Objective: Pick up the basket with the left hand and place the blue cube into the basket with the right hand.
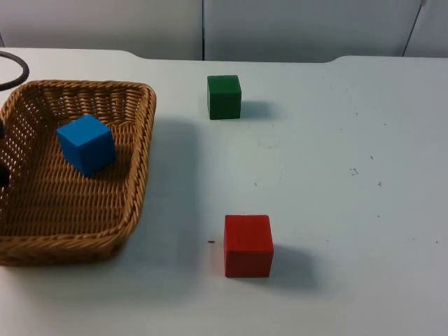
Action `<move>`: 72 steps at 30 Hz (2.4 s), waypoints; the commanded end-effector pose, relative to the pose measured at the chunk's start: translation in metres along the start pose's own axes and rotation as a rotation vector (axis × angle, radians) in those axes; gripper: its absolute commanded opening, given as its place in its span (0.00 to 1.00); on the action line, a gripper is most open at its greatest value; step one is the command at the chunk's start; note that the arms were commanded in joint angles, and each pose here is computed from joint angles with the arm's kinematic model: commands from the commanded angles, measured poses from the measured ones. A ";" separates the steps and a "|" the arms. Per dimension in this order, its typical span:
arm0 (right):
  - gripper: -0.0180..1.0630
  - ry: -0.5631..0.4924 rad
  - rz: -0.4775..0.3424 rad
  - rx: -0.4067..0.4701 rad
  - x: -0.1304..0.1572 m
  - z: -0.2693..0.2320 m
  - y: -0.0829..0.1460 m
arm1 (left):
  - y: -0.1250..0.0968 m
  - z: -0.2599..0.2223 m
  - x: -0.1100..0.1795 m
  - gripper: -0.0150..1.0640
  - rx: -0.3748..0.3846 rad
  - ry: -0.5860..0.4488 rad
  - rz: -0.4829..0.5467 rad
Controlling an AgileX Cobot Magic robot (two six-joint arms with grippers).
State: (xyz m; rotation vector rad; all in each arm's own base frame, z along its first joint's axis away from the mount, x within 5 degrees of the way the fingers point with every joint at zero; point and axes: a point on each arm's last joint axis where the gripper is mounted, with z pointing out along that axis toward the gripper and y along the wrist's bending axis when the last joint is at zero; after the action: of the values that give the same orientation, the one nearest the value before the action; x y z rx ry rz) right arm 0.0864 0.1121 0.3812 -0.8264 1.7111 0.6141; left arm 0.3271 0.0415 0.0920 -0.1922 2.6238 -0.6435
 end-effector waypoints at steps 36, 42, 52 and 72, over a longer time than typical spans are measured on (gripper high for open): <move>0.73 0.028 -0.056 -0.003 0.004 -0.001 0.000 | -0.087 -0.152 -0.043 0.82 -0.048 -0.411 0.230; 0.73 0.028 -0.117 -0.003 0.004 -0.001 0.000 | -0.114 -0.189 -0.028 0.82 0.007 -0.434 0.278; 0.73 0.034 -0.167 -0.004 0.005 0.000 0.000 | -0.156 -0.238 0.025 0.82 0.121 -0.423 0.402; 0.73 0.097 -0.101 -0.047 0.058 0.015 0.004 | -0.168 -0.277 0.162 0.82 -0.038 -0.547 0.466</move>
State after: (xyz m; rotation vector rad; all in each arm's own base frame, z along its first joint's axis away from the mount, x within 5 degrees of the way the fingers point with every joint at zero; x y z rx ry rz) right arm 0.0852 0.1166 0.3213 -0.9803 1.7418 0.5507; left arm 0.0694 -0.0299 0.3368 0.2141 2.0130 -0.3027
